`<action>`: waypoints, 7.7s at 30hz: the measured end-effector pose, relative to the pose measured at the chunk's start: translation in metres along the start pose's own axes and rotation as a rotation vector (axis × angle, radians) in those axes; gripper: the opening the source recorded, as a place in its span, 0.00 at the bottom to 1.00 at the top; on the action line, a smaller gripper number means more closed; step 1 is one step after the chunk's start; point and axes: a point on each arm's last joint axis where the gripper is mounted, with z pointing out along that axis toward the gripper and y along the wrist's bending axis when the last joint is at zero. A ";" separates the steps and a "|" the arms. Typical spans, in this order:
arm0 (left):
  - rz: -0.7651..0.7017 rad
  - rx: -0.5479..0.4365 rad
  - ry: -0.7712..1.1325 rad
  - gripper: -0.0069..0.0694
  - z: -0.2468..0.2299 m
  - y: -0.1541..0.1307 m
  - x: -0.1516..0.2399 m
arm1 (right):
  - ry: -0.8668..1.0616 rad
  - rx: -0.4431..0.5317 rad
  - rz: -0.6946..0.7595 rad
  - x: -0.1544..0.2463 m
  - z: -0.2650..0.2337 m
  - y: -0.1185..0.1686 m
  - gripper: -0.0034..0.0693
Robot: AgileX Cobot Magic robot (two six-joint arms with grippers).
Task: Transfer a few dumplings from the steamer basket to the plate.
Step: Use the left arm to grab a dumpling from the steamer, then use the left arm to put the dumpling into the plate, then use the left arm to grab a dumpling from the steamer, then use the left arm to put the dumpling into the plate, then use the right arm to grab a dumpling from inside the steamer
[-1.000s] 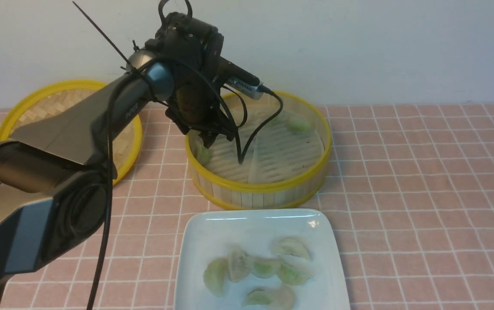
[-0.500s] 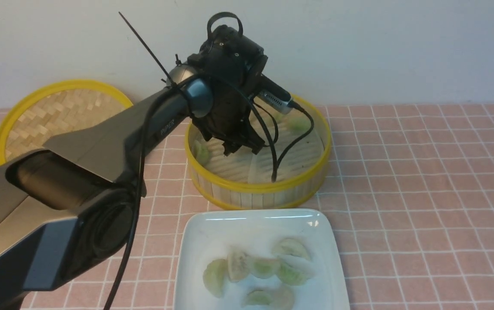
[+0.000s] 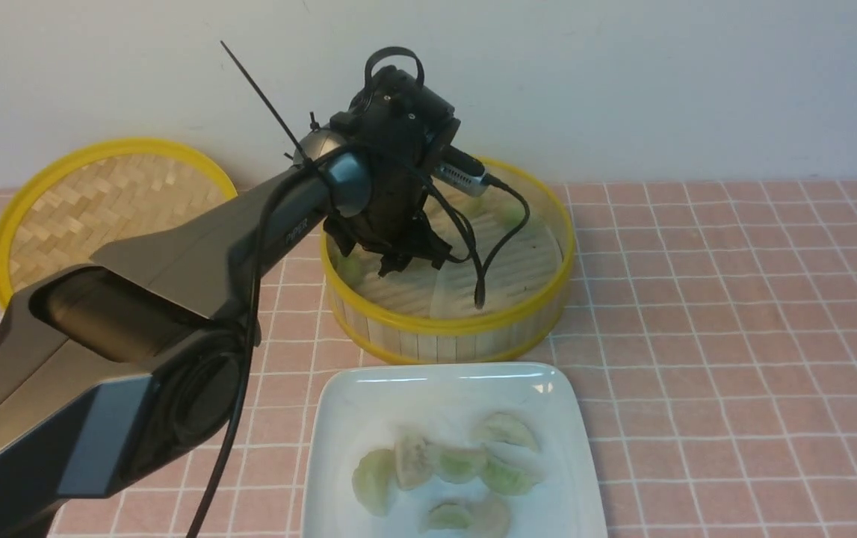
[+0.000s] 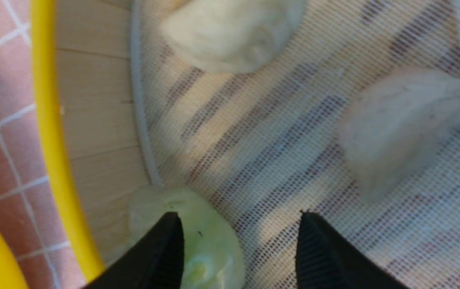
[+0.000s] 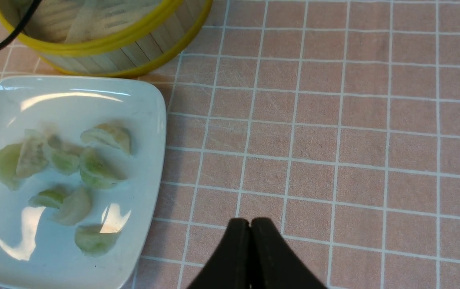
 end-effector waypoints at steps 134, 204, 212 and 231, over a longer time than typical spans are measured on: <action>0.066 0.363 -0.305 0.67 0.021 -0.005 -0.007 | 0.032 -0.082 -0.008 0.003 0.000 0.007 0.03; 0.068 0.354 -0.272 0.08 -0.268 0.040 0.211 | 0.225 -0.248 -0.315 -0.162 0.190 0.091 0.06; -0.001 0.336 -0.343 0.08 -0.304 0.069 0.245 | 0.238 -0.252 -0.397 -0.189 0.276 0.105 0.29; -0.082 0.194 -0.434 0.08 -0.324 0.101 0.268 | 0.139 -0.159 -0.572 -0.173 0.408 0.092 0.65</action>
